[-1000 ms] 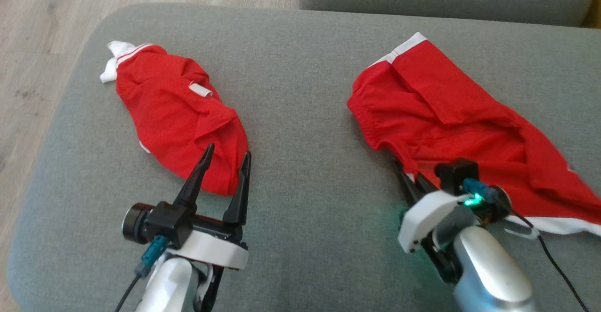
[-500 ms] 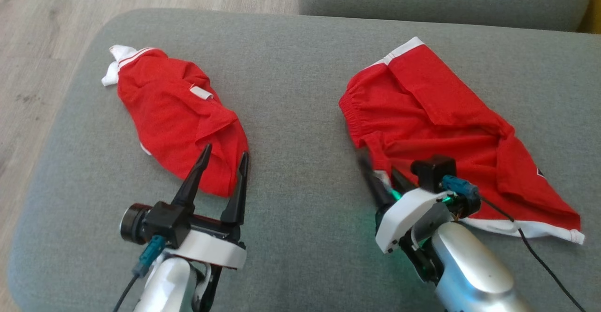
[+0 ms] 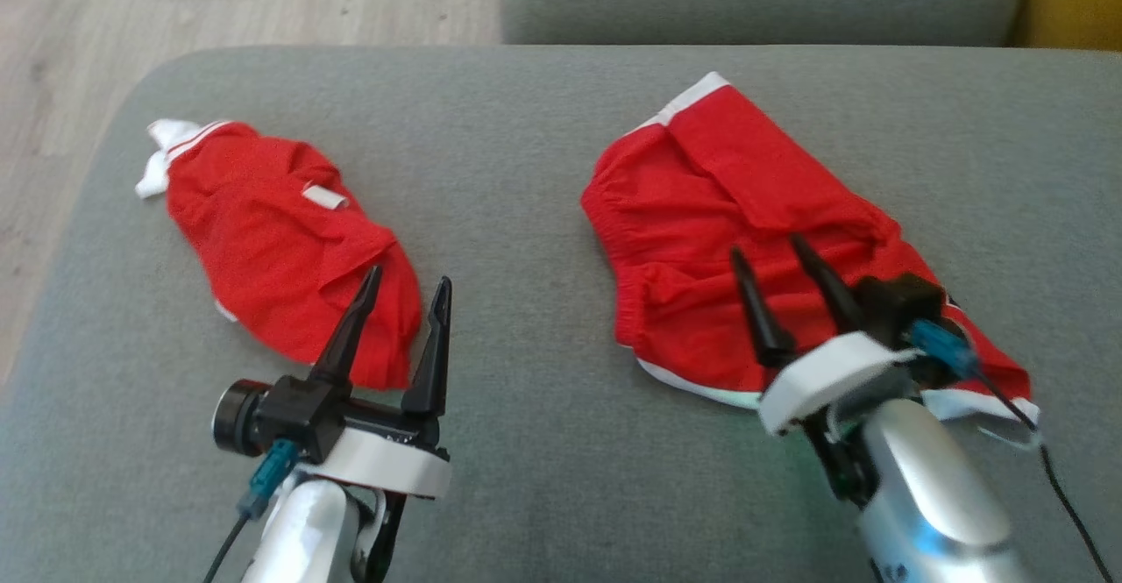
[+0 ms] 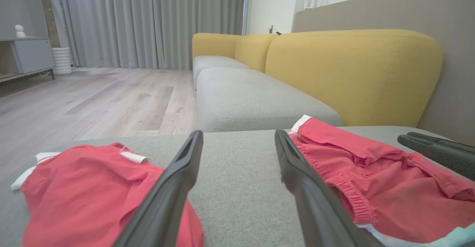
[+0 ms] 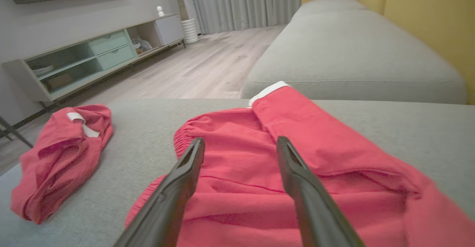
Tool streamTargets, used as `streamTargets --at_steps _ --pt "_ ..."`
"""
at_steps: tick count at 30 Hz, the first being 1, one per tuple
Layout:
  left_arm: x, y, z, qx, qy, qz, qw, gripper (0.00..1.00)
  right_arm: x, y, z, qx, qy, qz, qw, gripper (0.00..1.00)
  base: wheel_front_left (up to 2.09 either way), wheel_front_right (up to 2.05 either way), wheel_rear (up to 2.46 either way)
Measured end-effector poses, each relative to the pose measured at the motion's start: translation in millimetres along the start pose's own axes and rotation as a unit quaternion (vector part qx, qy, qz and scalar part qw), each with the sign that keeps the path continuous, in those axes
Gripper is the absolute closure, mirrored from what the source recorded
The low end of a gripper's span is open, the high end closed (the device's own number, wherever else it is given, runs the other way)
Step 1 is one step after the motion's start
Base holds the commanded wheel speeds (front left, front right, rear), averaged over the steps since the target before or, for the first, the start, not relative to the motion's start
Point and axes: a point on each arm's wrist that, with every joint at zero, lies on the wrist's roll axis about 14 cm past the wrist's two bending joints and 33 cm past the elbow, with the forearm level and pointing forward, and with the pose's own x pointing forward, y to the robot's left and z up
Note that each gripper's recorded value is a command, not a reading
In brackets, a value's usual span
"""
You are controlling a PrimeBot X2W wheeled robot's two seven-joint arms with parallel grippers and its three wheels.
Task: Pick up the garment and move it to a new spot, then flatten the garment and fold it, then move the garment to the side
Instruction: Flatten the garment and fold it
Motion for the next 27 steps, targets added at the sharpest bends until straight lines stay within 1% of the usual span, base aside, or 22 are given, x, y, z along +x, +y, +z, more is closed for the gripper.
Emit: streamTargets --at_steps 8,13,16,19,22,27 --pt "6.9 -17.0 -0.3 -0.004 -0.002 -0.026 1.0 0.0 -43.5 -55.1 0.7 -0.004 -0.023 -0.097 0.995 0.0 0.0 0.0 0.0" --pt "8.5 -23.0 -6.0 -0.007 0.006 -0.034 0.999 0.0 -64.2 -79.1 -2.2 -0.004 -0.026 -0.142 0.99 0.0 0.0 0.0 0.0" --pt "10.2 -23.3 -9.7 -0.009 0.01 -0.035 0.999 0.0 -66.8 -88.5 -1.4 -0.013 -0.025 -0.155 0.988 0.0 0.0 0.0 0.0" --pt "11.1 -22.7 -12.8 -0.009 0.014 -0.035 0.999 0.0 -66.3 -91.7 -7.5 -0.027 -0.005 -0.158 0.987 0.0 0.0 0.0 0.0" --pt "11.8 -20.4 -18.0 -0.008 0.021 -0.033 0.999 0.0 -64.3 -95.5 -24.9 -0.048 0.044 -0.159 0.985 0.0 0.0 0.0 0.0" --pt "10.8 -15.9 -24.9 -0.01 0.031 -0.027 0.999 0.0 -62.2 -105.7 -41.0 -0.061 0.086 -0.169 0.98 0.0 0.0 0.0 0.0"
